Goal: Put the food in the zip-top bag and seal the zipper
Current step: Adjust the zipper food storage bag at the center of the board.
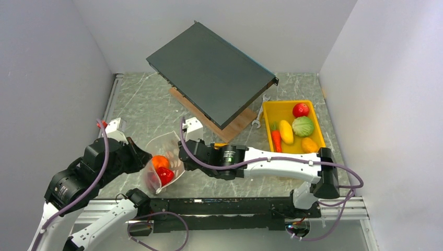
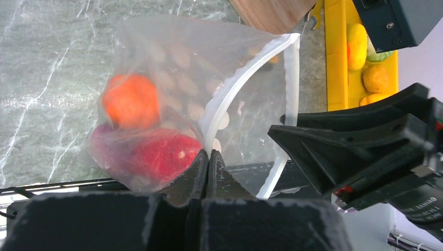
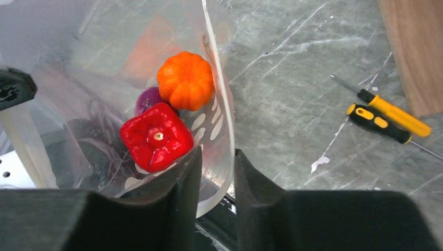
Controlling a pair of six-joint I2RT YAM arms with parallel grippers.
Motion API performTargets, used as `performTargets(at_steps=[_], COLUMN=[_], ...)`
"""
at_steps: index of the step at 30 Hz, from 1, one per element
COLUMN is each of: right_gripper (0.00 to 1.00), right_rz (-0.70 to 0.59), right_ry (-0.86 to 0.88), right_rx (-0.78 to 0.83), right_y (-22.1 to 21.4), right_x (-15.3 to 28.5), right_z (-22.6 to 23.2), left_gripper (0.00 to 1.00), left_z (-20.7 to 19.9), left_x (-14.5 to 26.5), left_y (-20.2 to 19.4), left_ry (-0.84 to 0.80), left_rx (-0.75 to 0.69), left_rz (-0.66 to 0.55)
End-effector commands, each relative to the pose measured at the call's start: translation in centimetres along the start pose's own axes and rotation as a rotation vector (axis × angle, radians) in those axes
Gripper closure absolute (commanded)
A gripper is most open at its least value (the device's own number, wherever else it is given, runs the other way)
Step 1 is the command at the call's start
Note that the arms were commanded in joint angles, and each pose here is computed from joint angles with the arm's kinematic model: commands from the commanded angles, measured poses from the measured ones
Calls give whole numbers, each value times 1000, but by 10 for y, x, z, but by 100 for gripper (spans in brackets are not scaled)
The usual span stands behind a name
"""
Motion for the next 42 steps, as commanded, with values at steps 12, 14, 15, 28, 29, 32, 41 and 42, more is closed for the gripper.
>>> performTargets(at_steps=[12,14,15,28,29,32,41,42], right_gripper=[100,100,100,100,100,100,41,35], right_rz=[-14,-21,-24,-13,-14,-12,-26,-38], right_ry=[179,191,198,215,216,211,65,62], right_rx=[-108,-116,-118,-95,-93,-85,83,93], right_y=[17,19,20,20,20,19,29,33], right_x=[3,5,5,3,2,3,18,26], right_z=[32,32,33,36,36,35,11,6], left_gripper=[79,74,73,54,54,70,100,100], left_z=[6,7,8,6,5,7,26,29], left_x=[-2,-5,-6,-21,-24,-31,-34,-34], left_y=[4,4,4,6,6,5,-4,-5], left_ry=[84,105,117,127,132,169,244,247], left_rx=[-75,-91,-98,-168,-177,-193,-174,-172], left_rz=[10,15,18,21,30,49,-29,-47])
Point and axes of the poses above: each gripper's point midway between its finger pads, its own x axis back along the fingers, its own z axis along the line the jaws close on, y = z × x, the point moved 9 cm from there along x, back along the fingers, and after that the axes turned 1 degree about -x, right-handed, at the moved point
